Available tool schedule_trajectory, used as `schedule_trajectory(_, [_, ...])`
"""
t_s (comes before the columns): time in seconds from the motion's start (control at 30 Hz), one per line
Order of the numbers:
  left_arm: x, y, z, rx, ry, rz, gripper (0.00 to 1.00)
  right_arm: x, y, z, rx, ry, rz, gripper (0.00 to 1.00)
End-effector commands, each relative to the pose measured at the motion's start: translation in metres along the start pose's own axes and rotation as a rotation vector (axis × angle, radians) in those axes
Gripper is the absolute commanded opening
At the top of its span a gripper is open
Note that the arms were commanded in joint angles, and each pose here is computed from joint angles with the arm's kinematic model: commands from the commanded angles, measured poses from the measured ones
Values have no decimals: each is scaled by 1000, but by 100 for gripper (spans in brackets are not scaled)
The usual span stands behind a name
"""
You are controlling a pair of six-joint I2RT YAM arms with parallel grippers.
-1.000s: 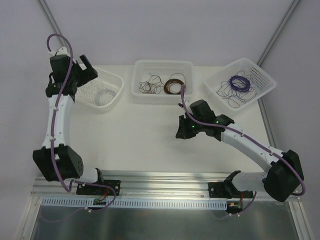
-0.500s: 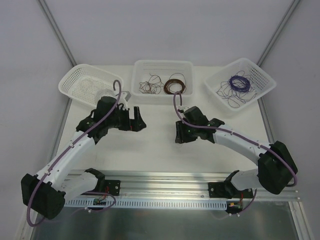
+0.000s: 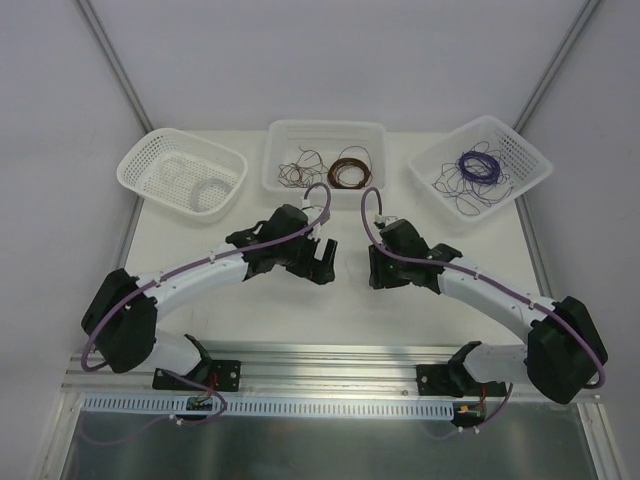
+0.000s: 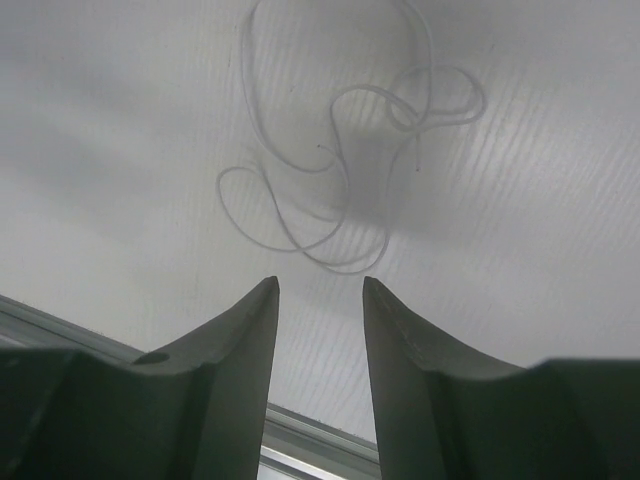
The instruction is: Untangle the cables
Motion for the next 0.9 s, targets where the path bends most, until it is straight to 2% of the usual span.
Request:
schedule_trajectory(0.0, [-12, -15, 30, -71, 25, -6, 92, -12, 8, 2, -23, -39, -48, 42])
schedule_trajectory(0.1, [-15, -32, 28, -30, 162, 6, 89, -17, 10, 0, -39, -73, -43, 41])
schedule_trajectory(0.17, [-20, -39, 30, -19, 200, 4, 87, -19, 11, -2, -58, -91, -40, 41])
schedule_trajectory(0.4, [-30, -77, 24, 33, 258, 67, 82, -30, 15, -5, -114, -166, -60, 41])
schedule_trajectory(0.53, [-26, -90, 17, 44, 318, 131, 70, -31, 14, -7, -128, -197, -48, 42])
schedule_trajectory(0.6, [-24, -97, 11, 57, 334, 156, 68, -30, 16, -7, -144, -201, -27, 42])
schedule_trajectory(0.7, [-19, -106, 12, 29, 339, 220, 65, -29, 16, -7, -158, -204, -16, 42])
schedule_trajectory(0.87, [-14, -118, 18, -19, 347, 294, 55, -29, 19, -7, -170, -203, -6, 43])
Point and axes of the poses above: each gripper's point midway between its finger pads, its own y axis back along the fingers, its own x axis along the line the jaws close on, z = x × y, the point moved 5 cm from there along y, back along the fingers, and after that the axes turned 2 degrees about y, right-handed, at the moved point
